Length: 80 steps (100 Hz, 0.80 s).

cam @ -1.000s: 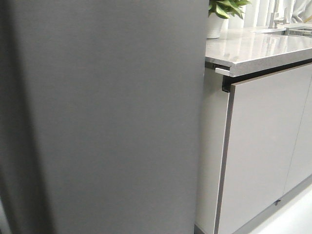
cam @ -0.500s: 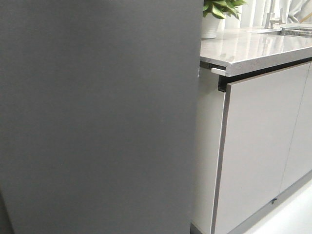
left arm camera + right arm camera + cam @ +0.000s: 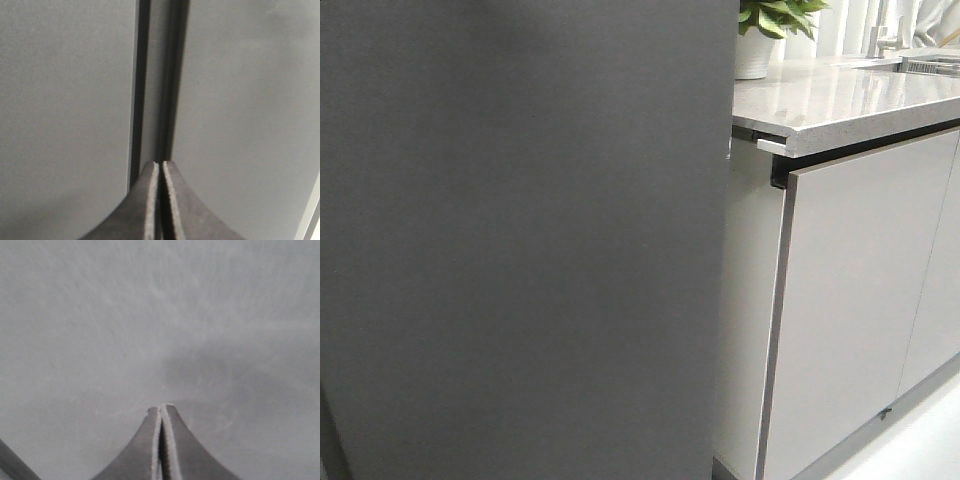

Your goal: Close fridge door

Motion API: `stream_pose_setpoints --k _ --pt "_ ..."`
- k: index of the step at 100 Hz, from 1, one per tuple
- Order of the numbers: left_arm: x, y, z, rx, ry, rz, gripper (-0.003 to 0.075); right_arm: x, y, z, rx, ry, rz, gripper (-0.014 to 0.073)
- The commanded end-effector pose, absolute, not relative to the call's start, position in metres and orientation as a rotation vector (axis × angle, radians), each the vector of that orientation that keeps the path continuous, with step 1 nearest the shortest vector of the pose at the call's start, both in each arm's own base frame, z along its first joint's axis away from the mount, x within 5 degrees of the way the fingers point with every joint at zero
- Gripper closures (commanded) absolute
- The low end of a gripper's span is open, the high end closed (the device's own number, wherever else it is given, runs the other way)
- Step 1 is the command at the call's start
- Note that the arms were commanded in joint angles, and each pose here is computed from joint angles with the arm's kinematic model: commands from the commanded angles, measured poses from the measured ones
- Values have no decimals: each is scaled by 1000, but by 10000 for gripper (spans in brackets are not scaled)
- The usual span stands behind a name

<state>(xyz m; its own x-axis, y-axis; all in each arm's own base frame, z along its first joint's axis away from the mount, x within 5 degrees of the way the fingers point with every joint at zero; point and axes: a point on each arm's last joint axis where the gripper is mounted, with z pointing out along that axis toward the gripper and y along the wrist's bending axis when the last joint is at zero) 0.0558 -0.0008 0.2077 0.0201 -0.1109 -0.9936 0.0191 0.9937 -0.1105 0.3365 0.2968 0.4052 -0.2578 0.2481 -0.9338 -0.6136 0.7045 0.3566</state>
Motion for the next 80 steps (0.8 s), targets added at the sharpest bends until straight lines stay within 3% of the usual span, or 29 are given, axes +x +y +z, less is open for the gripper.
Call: stream_pose_setpoints --k 1,40,80 --pt "55 -1 203 -70 1483 -115 740 322 269 457 -281 1488 828 666" --pt "55 -1 203 -70 1483 -115 740 288 176 479 -226 1466 651 666" --pt "55 -1 203 -70 1483 -115 740 188 55 489 -121 1437 336 666"
